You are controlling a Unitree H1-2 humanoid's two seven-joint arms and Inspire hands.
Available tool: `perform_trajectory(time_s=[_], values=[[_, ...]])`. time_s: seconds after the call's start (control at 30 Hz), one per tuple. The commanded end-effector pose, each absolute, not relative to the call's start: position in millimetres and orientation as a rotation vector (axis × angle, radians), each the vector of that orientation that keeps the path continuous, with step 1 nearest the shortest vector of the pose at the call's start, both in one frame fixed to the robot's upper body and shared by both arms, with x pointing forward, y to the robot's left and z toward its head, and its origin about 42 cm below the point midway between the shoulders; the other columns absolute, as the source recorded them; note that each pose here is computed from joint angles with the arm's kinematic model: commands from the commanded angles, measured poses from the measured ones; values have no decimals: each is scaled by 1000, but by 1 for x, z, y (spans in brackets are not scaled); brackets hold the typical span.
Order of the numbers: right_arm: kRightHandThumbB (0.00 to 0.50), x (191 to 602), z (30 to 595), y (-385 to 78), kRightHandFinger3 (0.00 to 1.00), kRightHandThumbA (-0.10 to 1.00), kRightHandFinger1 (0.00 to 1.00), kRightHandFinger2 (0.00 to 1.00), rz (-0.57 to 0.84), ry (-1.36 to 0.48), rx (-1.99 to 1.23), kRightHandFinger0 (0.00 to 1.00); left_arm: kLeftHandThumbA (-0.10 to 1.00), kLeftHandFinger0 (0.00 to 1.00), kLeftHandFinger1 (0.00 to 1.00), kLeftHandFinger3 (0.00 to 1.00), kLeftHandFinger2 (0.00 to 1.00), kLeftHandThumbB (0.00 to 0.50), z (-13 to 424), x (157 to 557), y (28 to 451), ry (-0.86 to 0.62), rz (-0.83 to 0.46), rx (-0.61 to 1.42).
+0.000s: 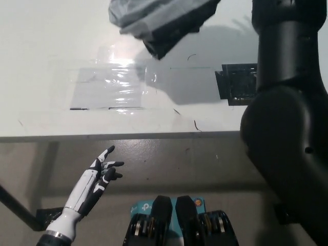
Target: Use the right hand to pick up a rubix's cube and place it into a plastic bag and lift the bag
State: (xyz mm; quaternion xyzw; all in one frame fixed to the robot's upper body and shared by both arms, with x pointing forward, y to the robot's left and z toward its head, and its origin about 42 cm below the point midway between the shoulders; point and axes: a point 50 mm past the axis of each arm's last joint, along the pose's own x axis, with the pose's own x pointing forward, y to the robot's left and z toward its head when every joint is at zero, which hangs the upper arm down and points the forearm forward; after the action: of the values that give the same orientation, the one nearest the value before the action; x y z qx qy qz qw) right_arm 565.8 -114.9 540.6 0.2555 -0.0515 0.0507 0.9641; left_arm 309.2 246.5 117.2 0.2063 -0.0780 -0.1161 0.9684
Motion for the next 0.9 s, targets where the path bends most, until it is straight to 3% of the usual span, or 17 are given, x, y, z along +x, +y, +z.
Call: perform_trajectory(time_s=[0.0,0.23,0.37,0.47,0.67,0.7,0.77,0.83,0.87], values=[[50,477,717,-85,1000,-100,246,851,274,-486,692,0,1000,712,652,1000,786,78,130,311,247,-211,-260,456],[56,492,694,-85,1000,-100,240,810,248,-467,700,0,1000,724,634,1000,768,81,129,311,246,-211,-270,462],[43,501,682,-83,1000,-100,279,845,222,-441,689,0,1000,745,634,1000,767,86,130,311,247,-208,-272,465],[70,517,656,-79,1000,-100,325,905,197,-392,680,0,1000,774,631,1000,767,83,131,310,246,-203,-274,475],[77,540,608,-69,1000,-100,340,904,182,-319,666,0,1000,814,620,1000,756,93,130,310,245,-202,-283,483],[75,544,598,-66,944,-100,350,907,180,-306,655,0,1000,812,622,1000,757,86,130,310,245,-203,-285,486],[77,550,582,-61,518,-100,366,904,174,-286,645,0,1000,806,622,1000,760,80,129,310,245,-202,-287,486],[83,556,564,-56,444,-100,388,886,167,-260,636,0,1000,795,621,1000,763,78,130,309,245,-204,-288,493],[85,560,553,-52,538,-100,406,896,161,-246,630,0,1000,792,621,1000,764,79,131,310,246,-206,-289,499]])
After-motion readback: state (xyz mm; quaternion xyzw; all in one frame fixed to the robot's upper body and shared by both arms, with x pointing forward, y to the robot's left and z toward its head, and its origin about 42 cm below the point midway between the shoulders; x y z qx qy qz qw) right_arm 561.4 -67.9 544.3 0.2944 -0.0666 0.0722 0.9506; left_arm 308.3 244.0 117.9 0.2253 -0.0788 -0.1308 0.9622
